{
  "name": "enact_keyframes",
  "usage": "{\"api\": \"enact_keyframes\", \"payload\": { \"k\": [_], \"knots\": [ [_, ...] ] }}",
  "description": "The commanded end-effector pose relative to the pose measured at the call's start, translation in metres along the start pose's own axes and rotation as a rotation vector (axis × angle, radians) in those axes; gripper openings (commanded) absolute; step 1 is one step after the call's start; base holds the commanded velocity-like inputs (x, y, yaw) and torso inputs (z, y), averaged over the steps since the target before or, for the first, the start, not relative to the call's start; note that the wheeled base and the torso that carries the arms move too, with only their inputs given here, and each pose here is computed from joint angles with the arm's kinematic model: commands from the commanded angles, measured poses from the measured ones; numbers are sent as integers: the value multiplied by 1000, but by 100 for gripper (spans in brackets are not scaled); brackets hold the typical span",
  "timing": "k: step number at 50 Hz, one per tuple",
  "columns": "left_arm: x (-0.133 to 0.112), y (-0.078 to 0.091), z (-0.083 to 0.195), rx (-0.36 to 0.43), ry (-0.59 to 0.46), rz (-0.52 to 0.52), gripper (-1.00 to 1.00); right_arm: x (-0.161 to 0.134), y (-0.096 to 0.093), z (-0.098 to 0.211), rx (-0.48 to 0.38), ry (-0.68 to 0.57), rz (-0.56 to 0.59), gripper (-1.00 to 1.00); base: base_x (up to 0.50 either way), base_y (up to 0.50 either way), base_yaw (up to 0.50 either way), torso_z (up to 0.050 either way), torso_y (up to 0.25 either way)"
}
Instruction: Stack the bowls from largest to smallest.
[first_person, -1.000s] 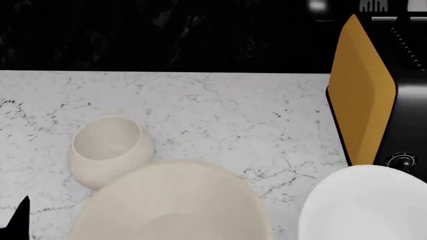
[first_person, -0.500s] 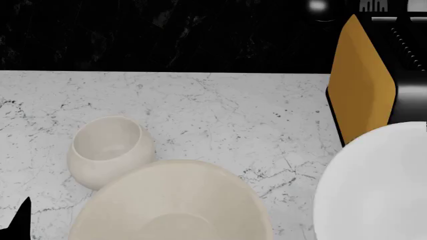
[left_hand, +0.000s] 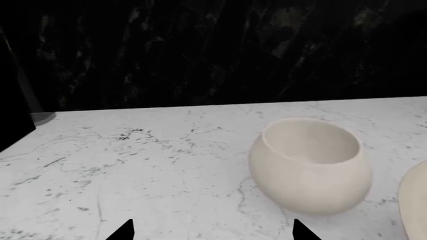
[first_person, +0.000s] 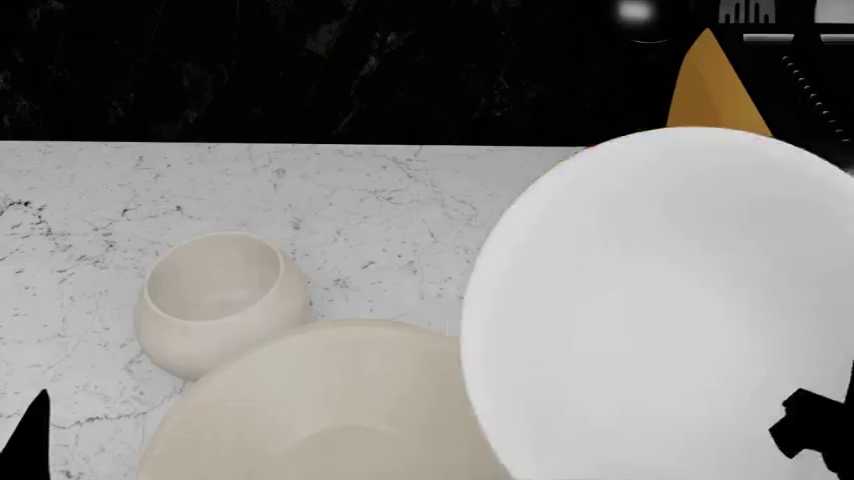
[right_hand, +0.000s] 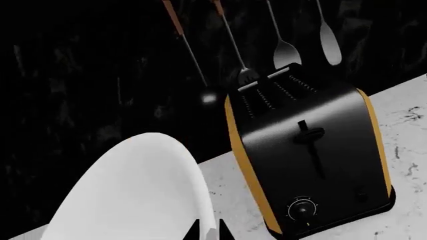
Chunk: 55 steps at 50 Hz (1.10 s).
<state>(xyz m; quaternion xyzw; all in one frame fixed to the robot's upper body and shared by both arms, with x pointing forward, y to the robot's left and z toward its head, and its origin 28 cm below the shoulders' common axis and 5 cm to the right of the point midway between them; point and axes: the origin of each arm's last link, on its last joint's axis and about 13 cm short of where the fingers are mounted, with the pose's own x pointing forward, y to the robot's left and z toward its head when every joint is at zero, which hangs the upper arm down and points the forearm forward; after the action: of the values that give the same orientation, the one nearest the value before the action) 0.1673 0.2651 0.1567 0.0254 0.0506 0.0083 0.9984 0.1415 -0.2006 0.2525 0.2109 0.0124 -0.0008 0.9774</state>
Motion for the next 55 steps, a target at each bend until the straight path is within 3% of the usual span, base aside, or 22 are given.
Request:
{"api": "enact_keyframes", "payload": {
  "k": [1,9,16,25,40,55],
  "knots": [
    [-3,5,0,-26,-20,19,100,32,36,-10,115,107,155,-100,0,0,0,0,0],
    [-6,12,4,-32,-33,57,100,46,59,-21,97,238,255,-100,0,0,0,0,0],
    [-6,14,4,-35,-34,66,100,46,66,-40,180,378,321,-100,0,0,0,0,0],
    [-7,14,4,-39,-34,66,100,49,77,-44,186,429,355,-100,0,0,0,0,0],
    [-7,16,4,-43,-35,73,100,52,64,-81,181,496,303,-100,0,0,0,0,0],
    [-7,15,4,-37,-32,67,100,55,57,-98,173,517,278,-100,0,0,0,0,0]
  ]
}}
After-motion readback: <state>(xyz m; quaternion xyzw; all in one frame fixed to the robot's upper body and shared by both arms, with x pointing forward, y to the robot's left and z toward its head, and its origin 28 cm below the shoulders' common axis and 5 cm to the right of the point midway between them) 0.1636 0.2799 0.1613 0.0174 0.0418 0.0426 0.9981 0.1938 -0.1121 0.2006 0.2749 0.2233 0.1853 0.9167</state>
